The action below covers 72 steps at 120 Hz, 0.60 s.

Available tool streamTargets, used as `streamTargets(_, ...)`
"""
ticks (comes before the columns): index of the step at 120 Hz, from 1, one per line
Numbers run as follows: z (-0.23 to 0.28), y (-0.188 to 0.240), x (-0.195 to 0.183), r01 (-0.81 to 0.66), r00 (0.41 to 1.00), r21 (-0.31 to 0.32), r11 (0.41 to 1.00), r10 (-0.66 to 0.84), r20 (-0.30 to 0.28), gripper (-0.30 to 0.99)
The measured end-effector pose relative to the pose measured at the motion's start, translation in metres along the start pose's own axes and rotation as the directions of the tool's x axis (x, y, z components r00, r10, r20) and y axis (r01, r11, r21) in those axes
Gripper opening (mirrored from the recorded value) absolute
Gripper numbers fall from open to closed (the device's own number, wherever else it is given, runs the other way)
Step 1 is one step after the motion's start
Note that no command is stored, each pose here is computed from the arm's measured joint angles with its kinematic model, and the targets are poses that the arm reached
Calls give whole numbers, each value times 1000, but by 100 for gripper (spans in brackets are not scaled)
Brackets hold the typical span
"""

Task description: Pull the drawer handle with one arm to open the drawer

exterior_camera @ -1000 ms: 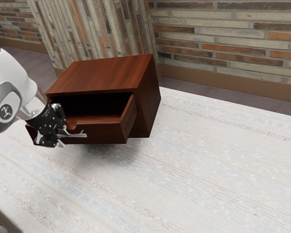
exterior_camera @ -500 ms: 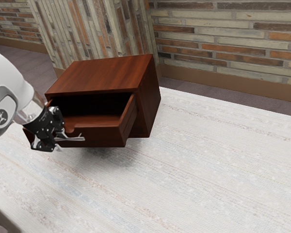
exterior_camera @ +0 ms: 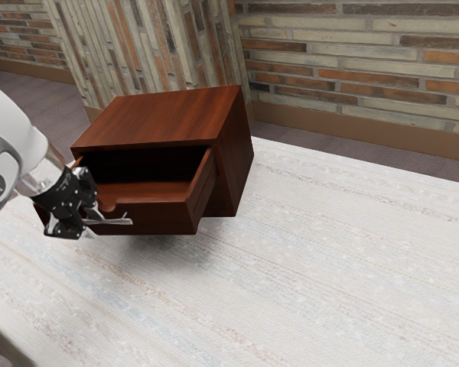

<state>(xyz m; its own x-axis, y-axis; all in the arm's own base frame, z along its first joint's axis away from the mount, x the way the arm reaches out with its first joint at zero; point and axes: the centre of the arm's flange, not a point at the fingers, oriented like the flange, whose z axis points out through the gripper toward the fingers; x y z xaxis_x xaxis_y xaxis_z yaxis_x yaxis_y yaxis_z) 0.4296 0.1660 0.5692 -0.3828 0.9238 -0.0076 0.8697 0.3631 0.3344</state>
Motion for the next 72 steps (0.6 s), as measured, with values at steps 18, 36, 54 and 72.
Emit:
streamTargets(18,-14,2,1,-8,1000,-20,1000,7,-14,19)
streamTargets(36,-99,38,-15,-46,999,-104,993,44,-18,31)
streamTargets(54,-223,48,-53,-117,993,-95,989,119,10,50)
streamTargets(72,-187,20,-77,-182,983,155,971,180,23,60)
